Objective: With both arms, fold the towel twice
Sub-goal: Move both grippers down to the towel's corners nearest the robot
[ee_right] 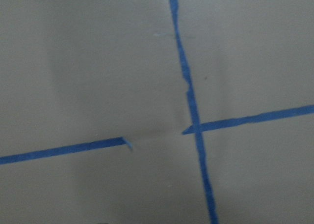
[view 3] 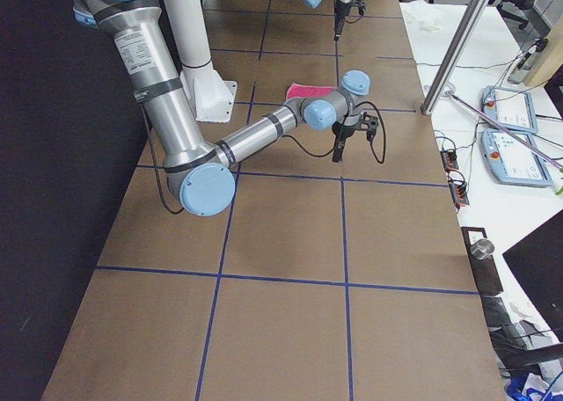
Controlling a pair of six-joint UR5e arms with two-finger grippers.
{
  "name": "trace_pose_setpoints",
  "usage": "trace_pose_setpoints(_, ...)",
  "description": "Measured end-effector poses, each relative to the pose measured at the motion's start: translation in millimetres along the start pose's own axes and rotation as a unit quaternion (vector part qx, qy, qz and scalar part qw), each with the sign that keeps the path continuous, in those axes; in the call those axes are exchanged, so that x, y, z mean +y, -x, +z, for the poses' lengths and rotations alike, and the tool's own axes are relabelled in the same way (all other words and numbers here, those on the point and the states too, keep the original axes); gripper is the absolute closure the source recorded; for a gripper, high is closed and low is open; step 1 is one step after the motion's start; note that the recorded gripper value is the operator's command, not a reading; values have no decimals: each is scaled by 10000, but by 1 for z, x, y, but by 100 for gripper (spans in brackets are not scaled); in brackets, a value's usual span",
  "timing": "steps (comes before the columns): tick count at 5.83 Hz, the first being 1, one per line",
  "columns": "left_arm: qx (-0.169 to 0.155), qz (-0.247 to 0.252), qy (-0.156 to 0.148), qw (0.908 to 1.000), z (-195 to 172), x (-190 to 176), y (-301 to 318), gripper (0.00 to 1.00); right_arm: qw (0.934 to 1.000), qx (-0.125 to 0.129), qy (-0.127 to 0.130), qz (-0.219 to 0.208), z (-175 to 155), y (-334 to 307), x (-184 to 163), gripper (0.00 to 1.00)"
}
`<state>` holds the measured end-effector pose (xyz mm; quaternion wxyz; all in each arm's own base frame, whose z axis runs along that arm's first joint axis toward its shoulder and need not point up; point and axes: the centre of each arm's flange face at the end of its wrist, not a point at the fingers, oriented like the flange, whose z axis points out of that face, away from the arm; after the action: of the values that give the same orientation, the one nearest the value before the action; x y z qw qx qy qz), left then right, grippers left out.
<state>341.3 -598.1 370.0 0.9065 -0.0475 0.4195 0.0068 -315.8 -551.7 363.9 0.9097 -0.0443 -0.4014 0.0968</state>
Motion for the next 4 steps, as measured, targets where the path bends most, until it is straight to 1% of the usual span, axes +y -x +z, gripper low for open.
trace_pose_setpoints(1, 77, -370, -42, 9993, 9, 30, -59, 0, 9996, -64, -75, 255, 4, 39, 37, 0)
trace_pose_setpoints(2, 139, -781, -95, 9968, 19, 65, -113, 0, 9985, -114, -101, 519, 9, 64, 67, 0)
trace_pose_setpoints(3, 186, -1266, -170, 9916, 30, 103, -157, 0, 9968, -137, -131, 774, 17, 88, 96, 0)
trace_pose_setpoints(4, 199, -1792, -253, 9833, 43, 139, -187, 0, 9947, -159, -170, 1006, 26, 115, 123, 0)
